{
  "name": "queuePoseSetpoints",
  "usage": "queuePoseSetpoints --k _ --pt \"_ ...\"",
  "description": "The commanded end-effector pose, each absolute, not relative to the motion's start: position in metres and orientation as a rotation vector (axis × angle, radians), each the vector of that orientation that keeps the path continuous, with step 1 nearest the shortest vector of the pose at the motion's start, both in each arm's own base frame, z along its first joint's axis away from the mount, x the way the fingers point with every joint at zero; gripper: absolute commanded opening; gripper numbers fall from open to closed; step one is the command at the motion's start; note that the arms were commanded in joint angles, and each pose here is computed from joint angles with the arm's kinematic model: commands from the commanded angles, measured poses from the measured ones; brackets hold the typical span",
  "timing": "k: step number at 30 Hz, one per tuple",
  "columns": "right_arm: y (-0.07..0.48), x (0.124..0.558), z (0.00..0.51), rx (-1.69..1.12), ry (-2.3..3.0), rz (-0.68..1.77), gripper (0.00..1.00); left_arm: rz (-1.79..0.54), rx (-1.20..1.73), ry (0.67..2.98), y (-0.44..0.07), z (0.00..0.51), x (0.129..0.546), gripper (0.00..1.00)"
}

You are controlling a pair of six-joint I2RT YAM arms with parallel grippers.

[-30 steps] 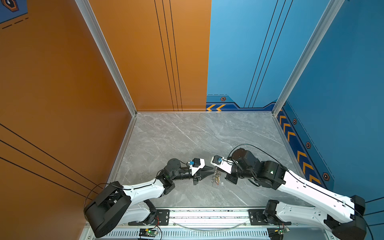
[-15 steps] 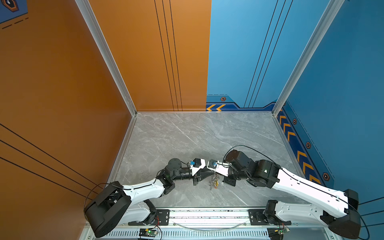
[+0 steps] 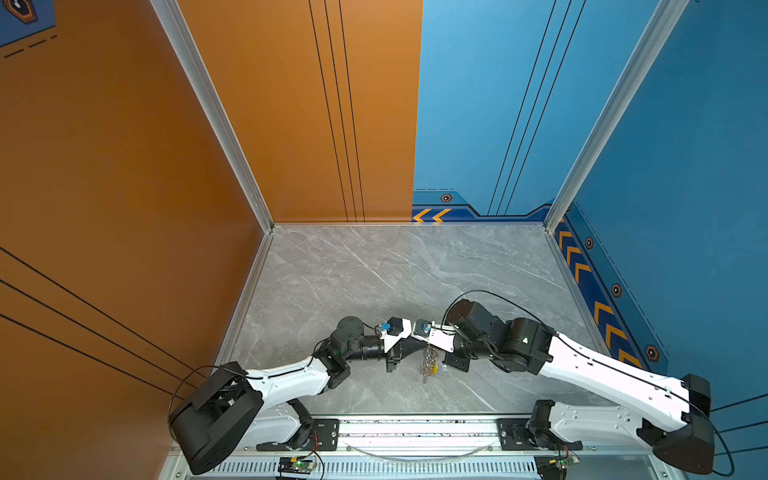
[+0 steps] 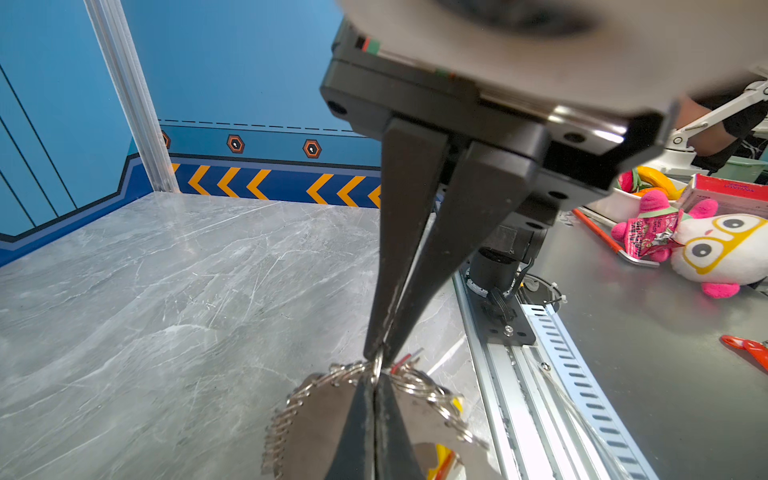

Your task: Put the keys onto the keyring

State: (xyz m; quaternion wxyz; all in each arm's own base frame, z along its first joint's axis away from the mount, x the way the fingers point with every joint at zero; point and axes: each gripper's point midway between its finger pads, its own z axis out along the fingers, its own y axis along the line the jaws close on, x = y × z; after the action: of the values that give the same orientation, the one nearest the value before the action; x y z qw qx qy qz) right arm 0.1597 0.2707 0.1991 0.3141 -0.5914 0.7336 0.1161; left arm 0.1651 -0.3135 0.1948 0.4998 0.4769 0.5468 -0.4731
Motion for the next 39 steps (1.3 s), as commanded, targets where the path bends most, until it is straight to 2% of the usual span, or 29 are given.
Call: queuePoseSetpoints --k 1,12,16,22,30,39 --pt "0.282 0.161 0.217 -1.553 1.86 0.334 0.0 -1.148 1.149 1.288 -0.318 0.208 0.169 0.04" --pt "0.282 0.163 0.217 -1.533 1.852 0.343 0.0 -1.128 1.122 1.305 -0.317 0.208 0.174 0.0" --pt "0.272 0.167 0.215 -1.477 1.854 0.356 0.13 -1.102 1.093 1.322 -0.316 0.208 0.18 0.0" --pt "0.257 0.175 0.225 -1.32 1.822 0.433 0.23 -1.081 1.037 1.298 -0.31 0.213 0.185 0.0" --pt "0.258 0.182 0.227 -1.197 1.805 0.543 0.19 -1.146 0.965 1.239 -0.304 0.226 0.187 0.0" --pt "0.266 0.178 0.227 -1.189 1.763 0.596 0.21 -1.17 0.938 1.218 -0.304 0.227 0.19 0.0"
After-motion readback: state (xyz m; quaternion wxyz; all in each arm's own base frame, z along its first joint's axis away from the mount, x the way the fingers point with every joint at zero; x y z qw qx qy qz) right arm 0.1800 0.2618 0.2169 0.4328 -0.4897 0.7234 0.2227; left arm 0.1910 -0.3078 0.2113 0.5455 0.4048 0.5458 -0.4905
